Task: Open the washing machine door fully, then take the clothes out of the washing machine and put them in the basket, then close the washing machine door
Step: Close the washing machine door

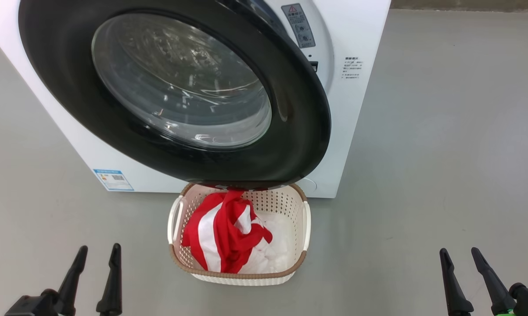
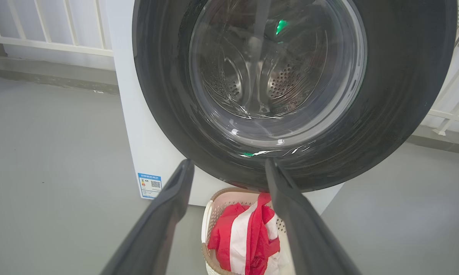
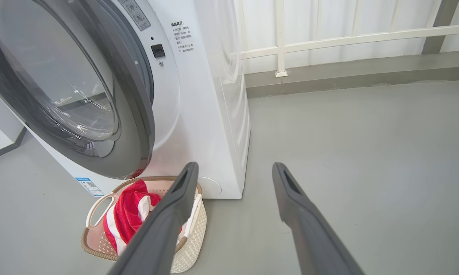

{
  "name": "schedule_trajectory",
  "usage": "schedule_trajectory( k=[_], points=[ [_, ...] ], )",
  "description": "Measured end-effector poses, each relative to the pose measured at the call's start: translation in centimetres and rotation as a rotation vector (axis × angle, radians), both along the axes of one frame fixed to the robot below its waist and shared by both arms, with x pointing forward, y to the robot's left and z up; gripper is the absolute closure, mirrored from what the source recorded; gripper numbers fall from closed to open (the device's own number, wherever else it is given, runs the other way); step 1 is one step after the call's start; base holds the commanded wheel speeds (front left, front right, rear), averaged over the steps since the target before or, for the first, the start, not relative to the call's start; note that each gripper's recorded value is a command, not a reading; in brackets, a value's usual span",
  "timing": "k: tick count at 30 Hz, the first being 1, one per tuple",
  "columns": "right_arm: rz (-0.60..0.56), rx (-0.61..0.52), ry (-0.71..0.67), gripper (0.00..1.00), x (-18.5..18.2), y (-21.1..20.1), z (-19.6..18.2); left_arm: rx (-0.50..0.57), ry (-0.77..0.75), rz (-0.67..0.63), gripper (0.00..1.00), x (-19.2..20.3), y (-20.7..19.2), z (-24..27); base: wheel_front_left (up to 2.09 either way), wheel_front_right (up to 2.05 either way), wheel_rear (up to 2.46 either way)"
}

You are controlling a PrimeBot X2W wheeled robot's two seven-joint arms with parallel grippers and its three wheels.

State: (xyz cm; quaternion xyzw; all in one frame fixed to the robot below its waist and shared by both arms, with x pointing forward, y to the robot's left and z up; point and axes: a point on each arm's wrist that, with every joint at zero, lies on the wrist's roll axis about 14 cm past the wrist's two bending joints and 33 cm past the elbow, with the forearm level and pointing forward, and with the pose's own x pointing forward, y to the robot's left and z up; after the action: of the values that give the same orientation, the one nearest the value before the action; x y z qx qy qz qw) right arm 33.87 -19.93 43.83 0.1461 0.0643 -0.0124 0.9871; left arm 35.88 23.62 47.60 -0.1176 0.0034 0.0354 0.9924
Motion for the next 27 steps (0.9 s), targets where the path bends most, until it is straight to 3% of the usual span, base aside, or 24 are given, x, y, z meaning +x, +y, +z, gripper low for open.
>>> schedule_trajectory(
  k=[15, 16, 19, 20, 21, 27],
  points=[
    [0.008, 0.004, 0.006, 0.0, 0.4, 0.3, -0.2, -0.006, 0.004, 0.008, 0.0, 0.0, -0.3, -0.2, 0.0, 0.0, 0.0],
    [0.012, 0.005, 0.006, 0.06, 0.5, 0.5, -0.2, -0.009, 0.006, 0.007, 0.0, 0.1, -0.4, -0.3, 0.0, 0.0, 0.0],
    [0.044, 0.014, 0.004, 0.76, 1.0, 1.6, -0.2, -0.024, 0.011, 0.009, 0.0, 0.1, -0.8, -0.6, 0.0, 0.0, 0.0],
    [0.057, 0.019, -0.004, 0.91, 1.4, 2.1, 0.0, -0.03, 0.013, 0.011, 0.0, 0.1, -0.9, -0.7, 0.0, 0.0, 0.0],
    [0.071, 0.023, -0.016, 1.0, 2.0, 2.6, 0.2, -0.035, 0.015, 0.01, 0.0, 0.1, -1.1, -0.8, 0.0, 0.0, 0.0],
    [0.181, 0.046, -0.096, 1.0, 5.3, 6.6, 2.5, -0.056, 0.031, 0.012, 0.0, -0.1, -1.7, -1.4, 0.0, 0.0, 0.0]
  ],
)
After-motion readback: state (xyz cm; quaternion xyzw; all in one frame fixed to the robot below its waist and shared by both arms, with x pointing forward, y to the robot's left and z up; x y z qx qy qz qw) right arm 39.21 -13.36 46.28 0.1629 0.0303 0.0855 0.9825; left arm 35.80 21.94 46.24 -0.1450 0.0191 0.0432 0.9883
